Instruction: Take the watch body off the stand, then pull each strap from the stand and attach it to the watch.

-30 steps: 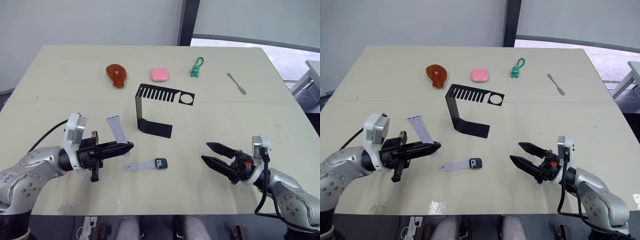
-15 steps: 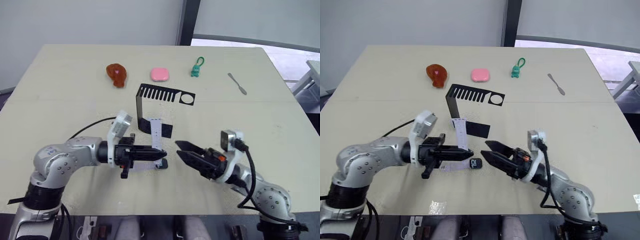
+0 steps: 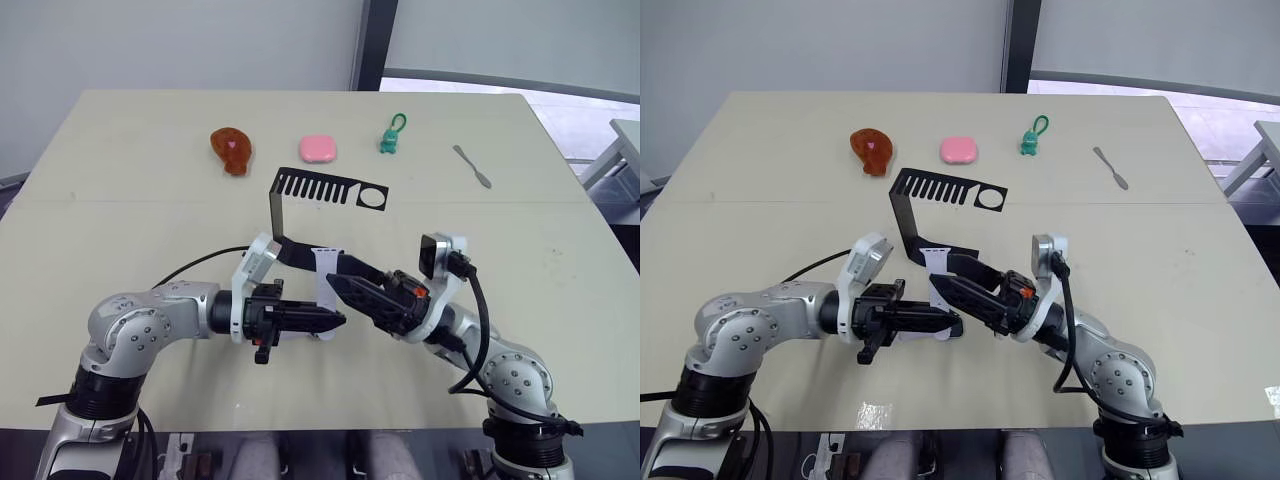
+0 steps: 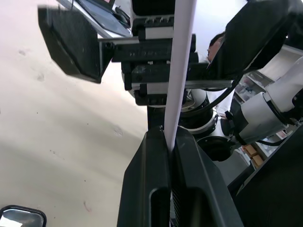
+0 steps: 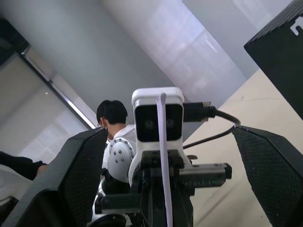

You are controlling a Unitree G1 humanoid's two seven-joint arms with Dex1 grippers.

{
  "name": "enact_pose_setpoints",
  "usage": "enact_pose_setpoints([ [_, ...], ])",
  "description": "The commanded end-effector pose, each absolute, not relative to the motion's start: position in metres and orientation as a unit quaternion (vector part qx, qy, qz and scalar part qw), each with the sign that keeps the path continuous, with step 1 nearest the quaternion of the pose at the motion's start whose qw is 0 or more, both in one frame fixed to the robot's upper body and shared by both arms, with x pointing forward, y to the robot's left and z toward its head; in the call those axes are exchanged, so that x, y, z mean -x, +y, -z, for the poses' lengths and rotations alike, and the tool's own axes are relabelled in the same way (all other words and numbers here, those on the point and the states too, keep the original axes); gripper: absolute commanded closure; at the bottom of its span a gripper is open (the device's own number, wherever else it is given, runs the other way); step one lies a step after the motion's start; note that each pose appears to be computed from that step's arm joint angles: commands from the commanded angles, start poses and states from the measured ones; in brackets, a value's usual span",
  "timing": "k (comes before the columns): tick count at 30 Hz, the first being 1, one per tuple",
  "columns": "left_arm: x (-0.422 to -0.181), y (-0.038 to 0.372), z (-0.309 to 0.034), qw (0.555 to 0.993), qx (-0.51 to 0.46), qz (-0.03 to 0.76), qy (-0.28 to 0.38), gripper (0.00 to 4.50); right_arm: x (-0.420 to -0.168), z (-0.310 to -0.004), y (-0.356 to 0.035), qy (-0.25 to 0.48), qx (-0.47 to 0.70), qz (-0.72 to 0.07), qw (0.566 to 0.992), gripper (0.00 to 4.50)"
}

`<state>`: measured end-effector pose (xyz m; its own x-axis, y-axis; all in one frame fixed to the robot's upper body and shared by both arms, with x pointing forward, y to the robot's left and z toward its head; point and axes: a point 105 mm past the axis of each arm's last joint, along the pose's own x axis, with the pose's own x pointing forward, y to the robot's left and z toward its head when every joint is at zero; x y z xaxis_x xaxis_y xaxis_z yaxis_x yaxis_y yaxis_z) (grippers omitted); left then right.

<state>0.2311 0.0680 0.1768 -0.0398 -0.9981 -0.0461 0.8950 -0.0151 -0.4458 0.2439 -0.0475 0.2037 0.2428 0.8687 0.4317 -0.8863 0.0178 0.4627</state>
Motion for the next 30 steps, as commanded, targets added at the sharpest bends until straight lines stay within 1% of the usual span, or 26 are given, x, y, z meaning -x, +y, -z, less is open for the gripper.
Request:
enact_pose_setpoints([
  [1, -0.2264, 0.0657, -0.1803, 0.672, 0.14, 0.707, 0.171, 4.5, -0.2376, -0.2178, -0.0436, -0.03, -0.331, -0.631, 0.701, 0.04],
  [4, -0.224, 0.0639, -0.1772, 0.673, 0.141, 0.707, 0.166, 4.5, -0.2371, -0.2182, -0.043, -0.03, -0.324, -0.633, 0.702, 0.04],
  [5, -0.2235, 0.0636, -0.178, 0.672, 0.145, 0.707, 0.163, 4.5, -0.237, -0.219, -0.043, -0.032, -0.321, -0.634, 0.703, 0.27],
  [7, -0.2239, 0.0637, -0.179, 0.675, 0.147, 0.706, 0.158, 4.5, -0.2392, -0.2216, -0.044, -0.038, -0.324, -0.629, 0.705, 0.89],
  [8, -0.2242, 0.0638, -0.1789, 0.675, 0.147, 0.705, 0.158, 4.5, -0.2396, -0.222, -0.0441, -0.038, -0.325, -0.629, 0.705, 1.47],
  [9, -0.2248, 0.0644, -0.1787, 0.676, 0.145, 0.705, 0.157, 4.5, -0.2405, -0.2205, -0.044, -0.035, -0.319, -0.628, 0.709, 1.84],
  [10, -0.2267, 0.0654, -0.1797, 0.68, 0.145, 0.702, 0.153, 4.5, -0.2399, -0.2181, -0.0438, -0.028, -0.312, -0.631, 0.709, 2.36],
  [14, -0.231, 0.0681, -0.1838, 0.687, 0.15, 0.696, 0.142, 4.5, -0.2417, -0.2155, -0.0444, -0.022, -0.309, -0.627, 0.715, 2.36],
  [28, -0.2288, 0.0662, -0.18, 0.687, 0.151, 0.696, 0.145, 4.5, -0.2386, -0.2169, -0.0398, -0.016, -0.31, -0.636, 0.706, 2.36],
  [30, -0.2306, 0.0671, -0.1808, 0.69, 0.151, 0.694, 0.141, 4.5, -0.2391, -0.2171, -0.0396, -0.015, -0.31, -0.637, 0.706, 2.91],
])
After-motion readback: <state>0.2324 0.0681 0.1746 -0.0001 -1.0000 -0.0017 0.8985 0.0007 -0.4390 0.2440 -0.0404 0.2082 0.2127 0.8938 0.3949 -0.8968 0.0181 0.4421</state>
